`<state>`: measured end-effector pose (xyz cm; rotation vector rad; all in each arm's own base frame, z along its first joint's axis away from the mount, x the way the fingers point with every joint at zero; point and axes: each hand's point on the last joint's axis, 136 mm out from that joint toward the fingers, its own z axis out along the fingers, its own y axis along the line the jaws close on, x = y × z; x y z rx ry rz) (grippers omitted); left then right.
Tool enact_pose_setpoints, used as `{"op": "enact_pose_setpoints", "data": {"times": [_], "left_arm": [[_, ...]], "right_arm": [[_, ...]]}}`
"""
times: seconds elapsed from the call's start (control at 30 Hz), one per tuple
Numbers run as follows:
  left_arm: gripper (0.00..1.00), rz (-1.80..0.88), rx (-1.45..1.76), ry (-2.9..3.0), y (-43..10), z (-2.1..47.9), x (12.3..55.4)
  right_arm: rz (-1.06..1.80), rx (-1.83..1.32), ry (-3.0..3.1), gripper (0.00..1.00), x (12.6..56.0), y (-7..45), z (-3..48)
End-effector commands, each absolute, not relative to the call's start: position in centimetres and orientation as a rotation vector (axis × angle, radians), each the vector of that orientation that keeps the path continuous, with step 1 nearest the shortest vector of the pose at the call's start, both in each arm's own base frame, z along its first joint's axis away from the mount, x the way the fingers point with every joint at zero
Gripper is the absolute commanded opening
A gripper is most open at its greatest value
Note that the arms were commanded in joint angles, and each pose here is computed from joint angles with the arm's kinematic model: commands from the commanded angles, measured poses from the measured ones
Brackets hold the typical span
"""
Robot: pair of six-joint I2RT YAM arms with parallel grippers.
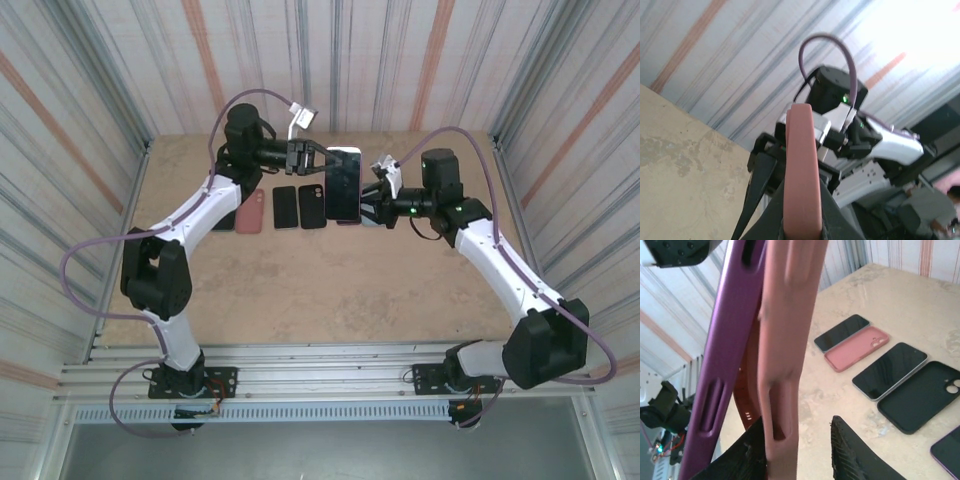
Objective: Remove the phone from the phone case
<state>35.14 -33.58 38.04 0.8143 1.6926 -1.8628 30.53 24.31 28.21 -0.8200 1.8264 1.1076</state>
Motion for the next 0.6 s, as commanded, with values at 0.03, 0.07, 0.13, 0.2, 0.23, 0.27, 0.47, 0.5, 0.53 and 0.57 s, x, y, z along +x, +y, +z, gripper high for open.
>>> {"op": "enact_pose_setpoints", "data": {"times": [0.03,0.07,0.13,0.2,0.23,0.27,0.47,0.5,0.53,0.57], "left_arm": [[0.00,-1.840,0.483,1.602,-33.0,42.2,37.4],[0.00,-1.850,0.448,1.609,-33.0,42.2,37.5],[0.00,-1.879,0.402,1.610,-33.0,42.4,37.6],[0.00,-1.921,0.362,1.624,-33.1,42.5,37.6],[0.00,-1.934,0.346,1.629,-33.1,42.5,37.6],[0.00,-1.948,0.317,1.640,-33.1,42.4,37.8],[0.00,-2.017,0.213,1.671,-33.4,41.8,37.9],[0.00,-2.021,0.213,1.675,-33.5,41.7,37.9],[0.00,-2.023,0.209,1.680,-33.5,41.5,37.9],[0.00,-2.029,0.197,1.686,-33.5,41.3,38.0]], "right_arm": [[1.356,-0.660,1.696,0.39,29.2,25.4,32.9],[1.383,-0.608,1.696,0.38,29.4,25.4,33.2],[1.435,-0.524,1.671,0.38,29.7,25.3,34.1],[1.473,-0.440,1.665,0.38,30.2,25.0,34.6],[1.483,-0.419,1.648,0.38,30.3,25.0,35.0],[1.493,-0.391,1.639,0.38,30.4,24.8,35.2],[1.557,-0.281,1.624,0.36,30.5,24.5,36.0],[1.567,-0.266,1.618,0.35,30.6,24.5,36.1],[1.572,-0.250,1.613,0.35,30.6,24.5,36.1],[1.577,-0.229,1.611,0.33,30.8,24.4,36.1]]}}
